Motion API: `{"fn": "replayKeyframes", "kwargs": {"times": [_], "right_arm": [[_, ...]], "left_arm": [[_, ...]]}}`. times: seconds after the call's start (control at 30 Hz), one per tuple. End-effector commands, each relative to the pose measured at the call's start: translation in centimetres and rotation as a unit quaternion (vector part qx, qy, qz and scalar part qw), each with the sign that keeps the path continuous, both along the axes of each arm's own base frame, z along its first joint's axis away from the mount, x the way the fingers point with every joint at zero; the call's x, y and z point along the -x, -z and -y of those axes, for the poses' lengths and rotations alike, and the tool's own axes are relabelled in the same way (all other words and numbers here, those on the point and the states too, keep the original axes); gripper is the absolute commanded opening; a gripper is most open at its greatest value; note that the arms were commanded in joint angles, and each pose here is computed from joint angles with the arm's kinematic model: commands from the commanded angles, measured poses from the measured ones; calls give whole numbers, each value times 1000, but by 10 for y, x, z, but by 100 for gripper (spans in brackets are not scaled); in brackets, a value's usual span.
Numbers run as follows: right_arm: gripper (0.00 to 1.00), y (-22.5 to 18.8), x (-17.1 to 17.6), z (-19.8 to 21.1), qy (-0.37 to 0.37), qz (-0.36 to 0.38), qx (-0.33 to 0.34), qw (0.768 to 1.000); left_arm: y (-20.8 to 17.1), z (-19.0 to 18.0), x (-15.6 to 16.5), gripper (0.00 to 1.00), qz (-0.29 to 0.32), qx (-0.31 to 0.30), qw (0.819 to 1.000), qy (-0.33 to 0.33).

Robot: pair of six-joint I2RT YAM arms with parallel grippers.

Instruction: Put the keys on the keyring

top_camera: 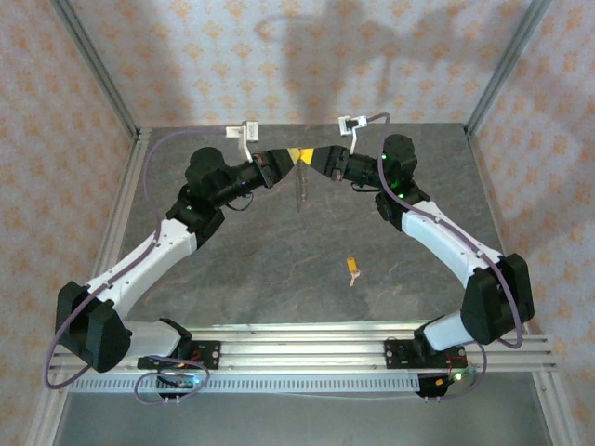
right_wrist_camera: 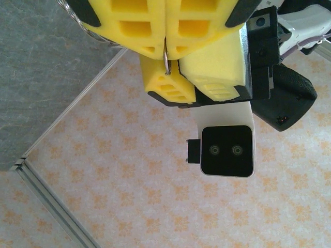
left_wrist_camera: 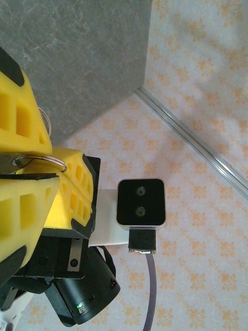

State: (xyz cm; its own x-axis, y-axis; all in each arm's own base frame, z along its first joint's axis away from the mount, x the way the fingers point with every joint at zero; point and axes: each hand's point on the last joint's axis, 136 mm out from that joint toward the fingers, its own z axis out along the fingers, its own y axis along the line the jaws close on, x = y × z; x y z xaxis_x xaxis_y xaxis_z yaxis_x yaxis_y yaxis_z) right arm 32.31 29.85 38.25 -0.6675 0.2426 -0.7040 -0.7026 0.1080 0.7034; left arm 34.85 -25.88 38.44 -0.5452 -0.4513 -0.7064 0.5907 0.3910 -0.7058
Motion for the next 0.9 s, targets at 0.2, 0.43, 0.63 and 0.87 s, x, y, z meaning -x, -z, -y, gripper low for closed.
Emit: {"fn": "replayKeyframes", "kwargs": {"times": [0.2, 0.43, 0.63, 0.87], "right_arm": [[0, -15, 7, 7, 9, 37, -7, 999], [43, -19, -9, 38, 80, 22, 3, 997], [50, -11, -20, 80, 159, -11, 3, 987], [49, -8, -1, 77, 120, 4, 12, 993]], "left_arm": [[-16, 0, 12, 0, 37, 0, 999, 11], [-15, 0, 8, 0, 42, -25, 999, 5], [-21, 6, 15, 0, 70, -63, 995, 31], [-24, 19, 22, 0, 93, -118, 985, 85]]}}
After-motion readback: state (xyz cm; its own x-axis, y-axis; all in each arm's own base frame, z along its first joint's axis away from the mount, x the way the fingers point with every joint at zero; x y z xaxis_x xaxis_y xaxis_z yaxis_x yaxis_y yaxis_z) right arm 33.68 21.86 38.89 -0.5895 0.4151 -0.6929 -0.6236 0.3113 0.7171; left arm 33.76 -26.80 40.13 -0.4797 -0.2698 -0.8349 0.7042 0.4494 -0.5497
